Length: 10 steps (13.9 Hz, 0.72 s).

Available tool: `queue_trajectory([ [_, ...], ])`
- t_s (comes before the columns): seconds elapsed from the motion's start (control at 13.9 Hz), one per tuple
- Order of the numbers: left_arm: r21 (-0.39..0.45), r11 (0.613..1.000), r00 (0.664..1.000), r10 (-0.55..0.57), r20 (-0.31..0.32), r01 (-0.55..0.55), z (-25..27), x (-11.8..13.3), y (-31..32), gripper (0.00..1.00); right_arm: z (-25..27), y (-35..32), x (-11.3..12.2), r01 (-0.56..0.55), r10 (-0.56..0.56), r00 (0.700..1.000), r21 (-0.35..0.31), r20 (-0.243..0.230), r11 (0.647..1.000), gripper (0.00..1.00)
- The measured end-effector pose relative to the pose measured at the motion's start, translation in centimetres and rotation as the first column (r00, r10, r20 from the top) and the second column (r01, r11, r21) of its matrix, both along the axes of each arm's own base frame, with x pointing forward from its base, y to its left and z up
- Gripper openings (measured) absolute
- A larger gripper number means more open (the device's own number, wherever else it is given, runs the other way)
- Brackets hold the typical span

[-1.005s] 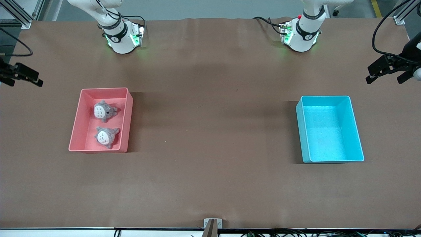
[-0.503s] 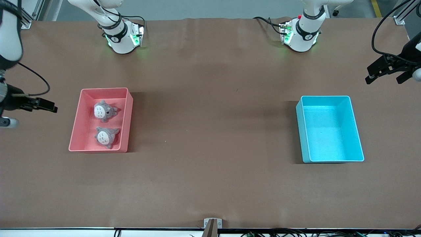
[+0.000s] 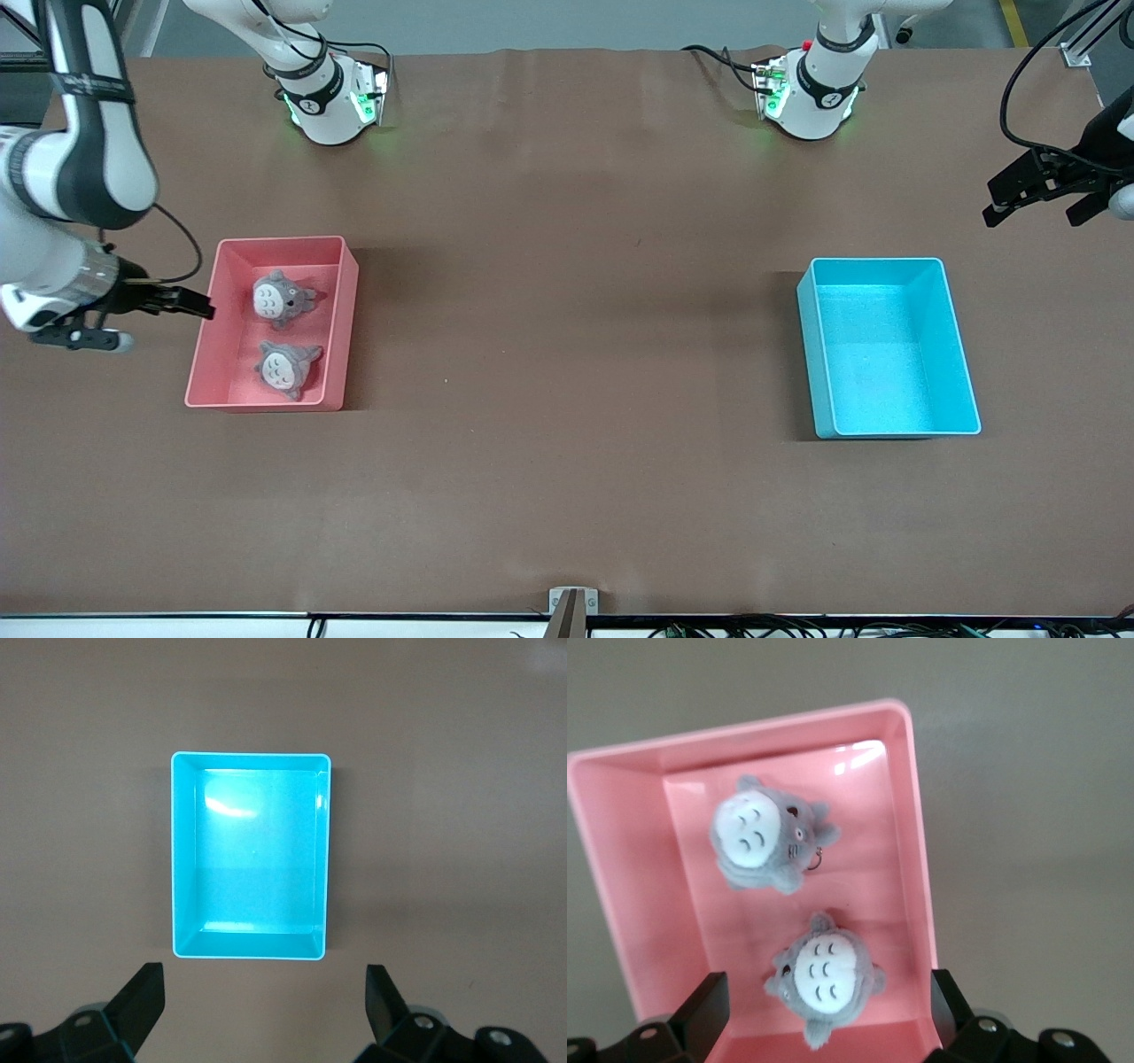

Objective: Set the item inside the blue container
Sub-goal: 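Reach the right gripper down into the pink box toward a Totoro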

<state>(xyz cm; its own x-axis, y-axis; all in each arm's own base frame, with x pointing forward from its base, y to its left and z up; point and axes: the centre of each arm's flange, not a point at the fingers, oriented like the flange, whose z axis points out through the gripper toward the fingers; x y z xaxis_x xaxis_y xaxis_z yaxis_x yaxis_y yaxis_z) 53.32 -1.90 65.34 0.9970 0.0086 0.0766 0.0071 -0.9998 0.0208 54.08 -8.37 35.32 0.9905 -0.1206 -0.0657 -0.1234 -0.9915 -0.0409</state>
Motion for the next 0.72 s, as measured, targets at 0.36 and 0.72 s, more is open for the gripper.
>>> queue_trajectory([
  [0.36,0.0,1.0,1.0,0.0,-0.005,0.0,-0.3,0.0,0.0,1.0,-4.4,0.9,-3.3,0.132,-0.132,0.991,0.006,-0.028,0.991,1.0],
  [0.72,0.001,1.0,1.0,0.0,-0.014,0.0,-0.7,0.2,0.0,1.0,-8.3,1.7,-6.0,0.187,-0.187,0.982,-0.007,0.03,0.982,1.0],
])
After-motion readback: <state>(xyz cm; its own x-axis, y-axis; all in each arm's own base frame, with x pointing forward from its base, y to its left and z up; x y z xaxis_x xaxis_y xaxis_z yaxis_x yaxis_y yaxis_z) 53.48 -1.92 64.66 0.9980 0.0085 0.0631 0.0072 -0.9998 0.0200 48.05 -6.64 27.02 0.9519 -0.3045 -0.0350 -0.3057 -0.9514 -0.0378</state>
